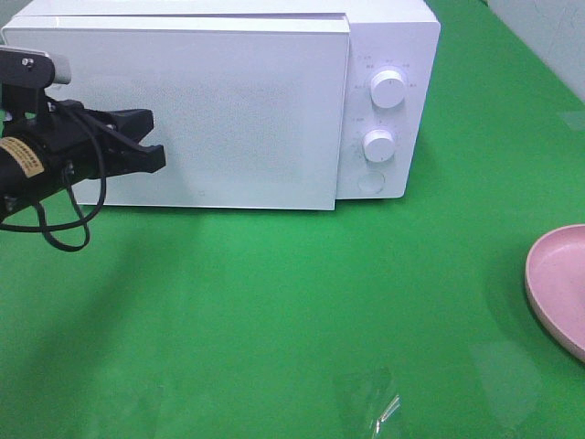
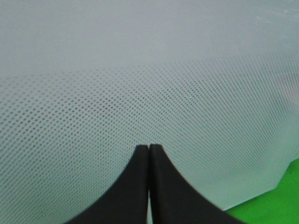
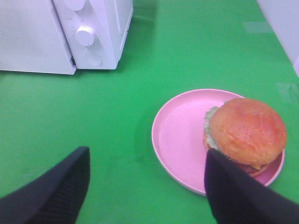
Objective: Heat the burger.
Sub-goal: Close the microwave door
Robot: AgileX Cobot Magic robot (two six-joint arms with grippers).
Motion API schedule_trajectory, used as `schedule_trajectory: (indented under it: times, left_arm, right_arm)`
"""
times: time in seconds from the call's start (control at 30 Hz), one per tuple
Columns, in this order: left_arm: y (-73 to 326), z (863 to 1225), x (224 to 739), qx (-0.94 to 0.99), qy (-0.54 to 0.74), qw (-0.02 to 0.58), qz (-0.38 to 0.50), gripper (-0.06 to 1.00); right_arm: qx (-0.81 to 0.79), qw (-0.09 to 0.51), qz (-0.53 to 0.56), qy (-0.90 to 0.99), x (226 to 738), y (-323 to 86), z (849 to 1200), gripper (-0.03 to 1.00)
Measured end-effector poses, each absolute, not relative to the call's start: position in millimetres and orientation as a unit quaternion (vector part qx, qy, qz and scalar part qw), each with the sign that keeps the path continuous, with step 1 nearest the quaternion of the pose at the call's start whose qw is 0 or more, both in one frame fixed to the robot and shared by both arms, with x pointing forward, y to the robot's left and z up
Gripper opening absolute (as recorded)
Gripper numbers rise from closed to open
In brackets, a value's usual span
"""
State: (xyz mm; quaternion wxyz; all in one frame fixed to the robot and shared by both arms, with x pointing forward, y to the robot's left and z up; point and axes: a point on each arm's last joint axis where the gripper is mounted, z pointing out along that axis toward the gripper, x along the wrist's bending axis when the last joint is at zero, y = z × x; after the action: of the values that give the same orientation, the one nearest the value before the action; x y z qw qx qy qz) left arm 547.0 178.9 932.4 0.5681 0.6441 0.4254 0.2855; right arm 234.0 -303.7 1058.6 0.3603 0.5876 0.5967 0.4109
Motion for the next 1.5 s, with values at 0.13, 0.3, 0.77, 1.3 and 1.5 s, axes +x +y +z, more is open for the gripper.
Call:
schedule_trajectory:
  times: [0.13,0.3,0.77,1.3,1.5]
  left_arm:
    - [169,934,557,0.646,0.424,0.568,0.284,0.00]
    - [153,934,569,0.655,0.416,0.567,0.277,0.00]
    - [87,933,587,0.702,0.363,0.562,0.246,0.00]
    - [41,941,592,0.716,0.351,0.559,0.227,0.00]
    - [36,956,573,0.727,0.373,0.537,0.208,0.08]
  right_arm:
    - [0.588,0.360,0.411,0.597,234,-304,1059,0.69]
    - [0.588,0.360,0.411,0.597,234,-304,1059,0.69]
    - [0.588,0.360,0.411,0.597,234,-304,1059,0.69]
    - [0.588,0.360,0.411,0.597,234,-304,1059,0.67]
    - [0.588,0.360,0.411,0.597,234,-304,1059,0.66]
